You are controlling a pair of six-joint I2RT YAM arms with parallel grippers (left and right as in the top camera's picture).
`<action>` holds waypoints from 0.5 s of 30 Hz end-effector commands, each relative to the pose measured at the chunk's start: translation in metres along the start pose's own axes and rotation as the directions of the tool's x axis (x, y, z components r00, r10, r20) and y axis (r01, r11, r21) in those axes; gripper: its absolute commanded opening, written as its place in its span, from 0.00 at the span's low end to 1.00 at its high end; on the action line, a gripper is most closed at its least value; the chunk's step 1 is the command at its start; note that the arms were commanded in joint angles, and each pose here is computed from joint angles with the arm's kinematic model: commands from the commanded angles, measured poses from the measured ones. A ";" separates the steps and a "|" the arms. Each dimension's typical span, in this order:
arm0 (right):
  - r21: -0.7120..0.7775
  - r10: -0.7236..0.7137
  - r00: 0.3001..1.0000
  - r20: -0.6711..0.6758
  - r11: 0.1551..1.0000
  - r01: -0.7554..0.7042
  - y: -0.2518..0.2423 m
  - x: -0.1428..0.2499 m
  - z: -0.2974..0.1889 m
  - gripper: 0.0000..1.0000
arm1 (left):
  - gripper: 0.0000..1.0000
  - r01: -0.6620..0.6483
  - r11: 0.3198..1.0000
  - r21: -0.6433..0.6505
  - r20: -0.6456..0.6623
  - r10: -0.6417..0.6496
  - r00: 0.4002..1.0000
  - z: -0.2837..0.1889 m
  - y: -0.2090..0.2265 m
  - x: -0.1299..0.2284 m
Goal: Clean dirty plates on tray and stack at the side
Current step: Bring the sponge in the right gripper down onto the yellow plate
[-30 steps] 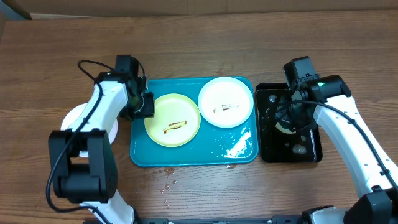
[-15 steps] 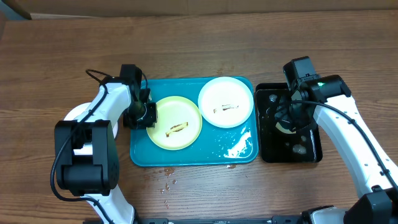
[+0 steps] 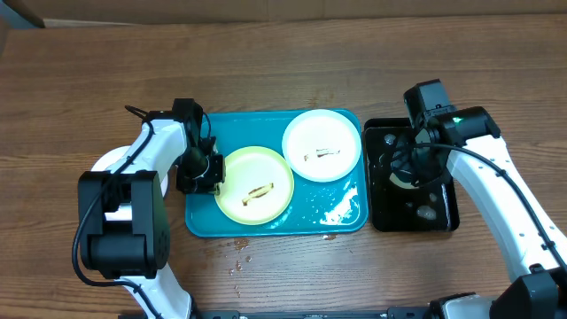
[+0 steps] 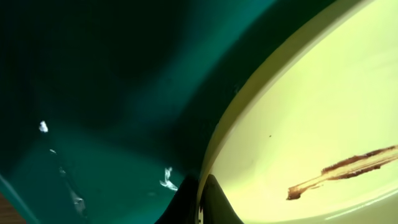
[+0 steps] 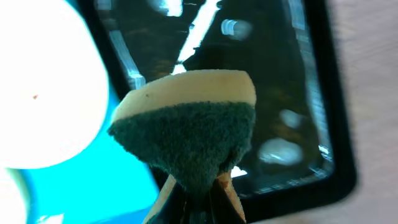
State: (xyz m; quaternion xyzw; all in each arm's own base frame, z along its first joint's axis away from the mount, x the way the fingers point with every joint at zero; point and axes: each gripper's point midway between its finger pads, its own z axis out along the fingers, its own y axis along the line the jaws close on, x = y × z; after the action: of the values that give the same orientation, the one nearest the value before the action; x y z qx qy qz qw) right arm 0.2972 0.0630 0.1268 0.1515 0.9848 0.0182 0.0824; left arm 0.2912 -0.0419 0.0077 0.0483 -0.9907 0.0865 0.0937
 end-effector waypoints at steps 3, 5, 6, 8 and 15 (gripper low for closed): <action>-0.383 -0.256 0.967 -0.006 0.894 0.234 0.079 0.022 -0.022 0.04 | 0.04 -0.071 0.997 0.018 -0.051 0.071 0.996 0.011 -0.026 0.013; -0.449 -0.320 0.947 0.009 0.845 0.290 0.103 0.032 -0.025 0.04 | 0.04 -0.083 0.997 -0.002 -0.052 0.083 0.995 0.012 -0.029 0.014; -0.463 -0.345 0.939 0.017 0.829 0.313 0.112 0.036 -0.025 0.04 | 0.04 -0.076 0.997 -0.028 -0.050 0.075 0.996 0.013 -0.028 0.014; -0.477 -0.398 0.917 0.032 0.800 0.364 0.131 0.047 -0.023 0.04 | 0.04 -0.069 0.996 -0.061 -0.048 0.066 0.997 0.014 -0.026 0.014; -0.511 -0.476 0.879 0.001 0.756 0.410 0.187 0.088 -0.001 0.04 | 0.04 -0.074 0.995 -0.065 -0.048 0.071 0.996 0.014 -0.028 0.015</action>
State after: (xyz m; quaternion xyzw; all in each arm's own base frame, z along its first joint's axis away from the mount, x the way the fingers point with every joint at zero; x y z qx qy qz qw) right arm 0.2802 0.2434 0.1346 -0.1102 0.9595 0.2457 0.0825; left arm 0.2809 -0.0780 0.0073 0.0037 -0.9916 0.0751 0.1050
